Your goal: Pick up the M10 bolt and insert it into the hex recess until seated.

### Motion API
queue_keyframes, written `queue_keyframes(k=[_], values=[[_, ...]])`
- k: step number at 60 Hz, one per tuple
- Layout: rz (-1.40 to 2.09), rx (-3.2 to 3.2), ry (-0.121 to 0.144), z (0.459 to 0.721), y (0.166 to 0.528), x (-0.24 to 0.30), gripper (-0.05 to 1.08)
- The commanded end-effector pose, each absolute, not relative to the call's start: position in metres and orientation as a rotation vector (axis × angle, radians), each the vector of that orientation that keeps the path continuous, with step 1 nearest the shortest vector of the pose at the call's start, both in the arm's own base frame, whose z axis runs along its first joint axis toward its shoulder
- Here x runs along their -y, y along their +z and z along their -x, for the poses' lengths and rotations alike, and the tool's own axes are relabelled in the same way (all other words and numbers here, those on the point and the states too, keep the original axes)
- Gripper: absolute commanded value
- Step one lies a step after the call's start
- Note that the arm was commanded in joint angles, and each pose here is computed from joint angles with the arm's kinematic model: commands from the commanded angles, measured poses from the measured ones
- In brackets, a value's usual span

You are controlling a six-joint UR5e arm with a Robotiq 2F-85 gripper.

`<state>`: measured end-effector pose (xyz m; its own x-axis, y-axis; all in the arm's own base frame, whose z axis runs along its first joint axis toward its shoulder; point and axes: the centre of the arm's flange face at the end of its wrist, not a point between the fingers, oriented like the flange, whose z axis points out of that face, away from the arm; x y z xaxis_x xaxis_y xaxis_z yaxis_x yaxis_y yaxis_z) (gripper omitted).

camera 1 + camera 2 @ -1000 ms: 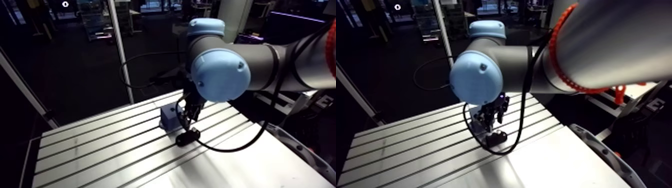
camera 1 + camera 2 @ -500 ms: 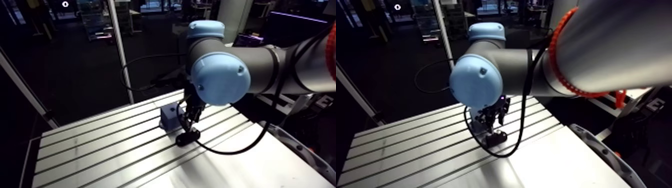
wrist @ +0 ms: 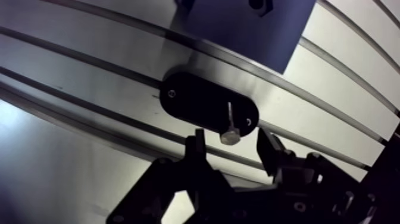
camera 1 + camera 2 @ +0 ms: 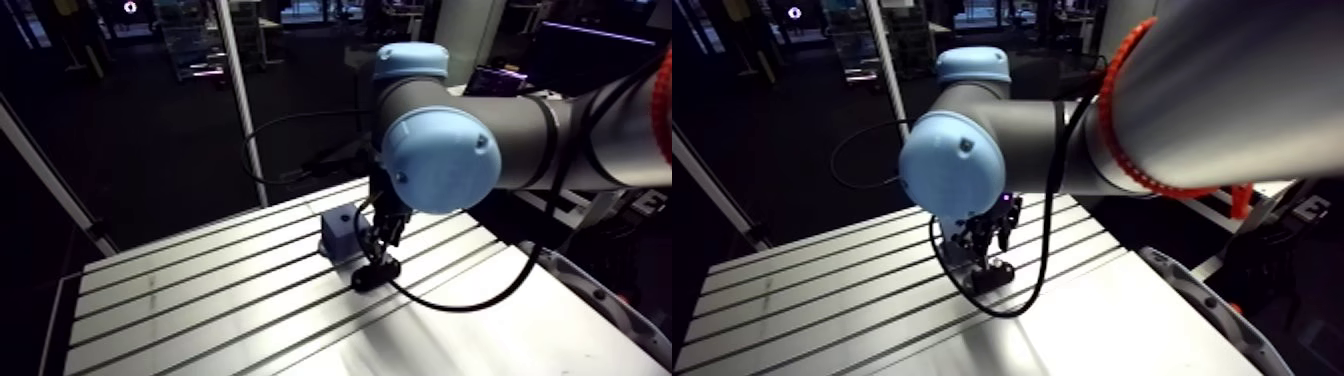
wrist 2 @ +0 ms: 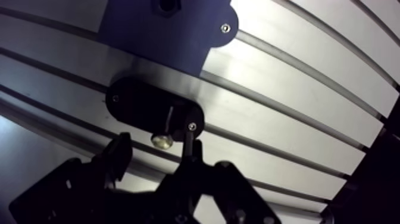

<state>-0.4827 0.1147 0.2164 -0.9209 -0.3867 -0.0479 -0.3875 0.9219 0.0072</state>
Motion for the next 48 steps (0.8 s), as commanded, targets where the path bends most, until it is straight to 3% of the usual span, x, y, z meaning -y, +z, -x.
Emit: queue_keyframes(k=[1, 12, 48], values=[[0.610, -3.030, 0.019, 0.4828, 0.2130, -0.1150, 0.44], [0.613, -3.039, 0.032, 0.4844, 0.2121, -0.1152, 0.46], [0.612, -3.027, 0.026, 0.4827, 0.2062, -0.1147, 0.49]])
